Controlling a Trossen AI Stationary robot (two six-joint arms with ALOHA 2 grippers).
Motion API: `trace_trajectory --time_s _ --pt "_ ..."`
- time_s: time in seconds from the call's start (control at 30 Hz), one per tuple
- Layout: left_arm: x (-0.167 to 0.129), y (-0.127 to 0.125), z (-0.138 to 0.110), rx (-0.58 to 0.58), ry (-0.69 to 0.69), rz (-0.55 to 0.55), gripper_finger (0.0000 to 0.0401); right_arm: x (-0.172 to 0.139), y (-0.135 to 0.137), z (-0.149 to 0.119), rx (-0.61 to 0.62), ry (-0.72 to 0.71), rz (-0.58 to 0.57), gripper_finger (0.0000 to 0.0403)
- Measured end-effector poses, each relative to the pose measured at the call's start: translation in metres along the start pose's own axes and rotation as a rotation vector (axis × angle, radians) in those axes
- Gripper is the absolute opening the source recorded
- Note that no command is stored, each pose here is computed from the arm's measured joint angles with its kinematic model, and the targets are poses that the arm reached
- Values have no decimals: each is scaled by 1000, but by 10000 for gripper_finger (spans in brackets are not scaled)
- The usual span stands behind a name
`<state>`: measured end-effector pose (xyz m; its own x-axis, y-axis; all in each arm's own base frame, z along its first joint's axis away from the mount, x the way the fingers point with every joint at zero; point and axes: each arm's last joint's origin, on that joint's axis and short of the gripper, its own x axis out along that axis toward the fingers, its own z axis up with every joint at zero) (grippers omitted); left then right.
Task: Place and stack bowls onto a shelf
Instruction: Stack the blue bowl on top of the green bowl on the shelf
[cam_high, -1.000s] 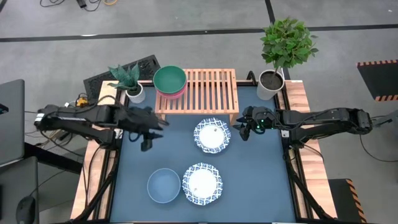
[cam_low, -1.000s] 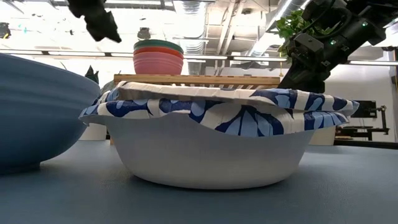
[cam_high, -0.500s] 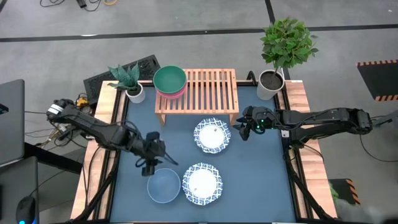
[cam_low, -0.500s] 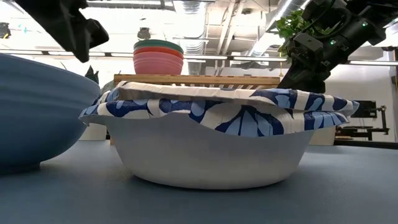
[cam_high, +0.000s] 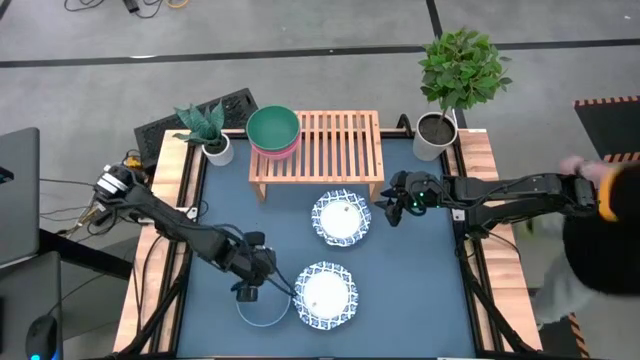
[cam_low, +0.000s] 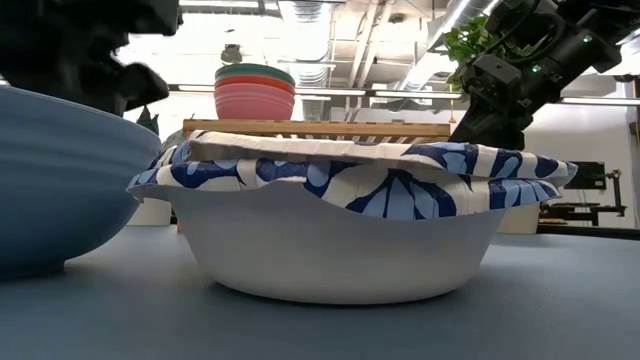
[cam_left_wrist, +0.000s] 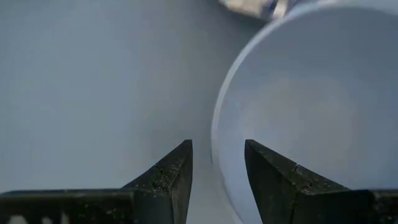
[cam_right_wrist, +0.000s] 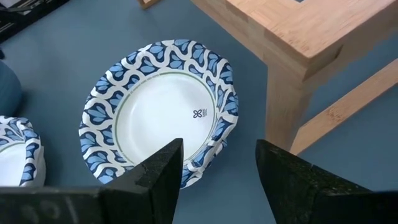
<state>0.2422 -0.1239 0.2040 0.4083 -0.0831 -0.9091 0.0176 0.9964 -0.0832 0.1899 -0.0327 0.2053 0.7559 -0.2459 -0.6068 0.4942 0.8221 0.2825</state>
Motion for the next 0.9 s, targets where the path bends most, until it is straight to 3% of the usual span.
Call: trace_trajectory --time_s 0.17,0.33,0.43,0.63,0.9 --pt "25 -2 -3 17 89 33 129 0 0 0 8 2 -1 226" --pt "33 -3 -5 21 136 9 125 0 0 0 25 2 -1 226" --pt "31 -2 -6 22 145 18 100 0 0 0 34 3 -1 226" --pt "26 -1 -5 -8 127 23 11 0 0 0 37 3 -1 226" --pt "22 0 -6 -38 124 30 2 0 0 0 36 3 -1 226"
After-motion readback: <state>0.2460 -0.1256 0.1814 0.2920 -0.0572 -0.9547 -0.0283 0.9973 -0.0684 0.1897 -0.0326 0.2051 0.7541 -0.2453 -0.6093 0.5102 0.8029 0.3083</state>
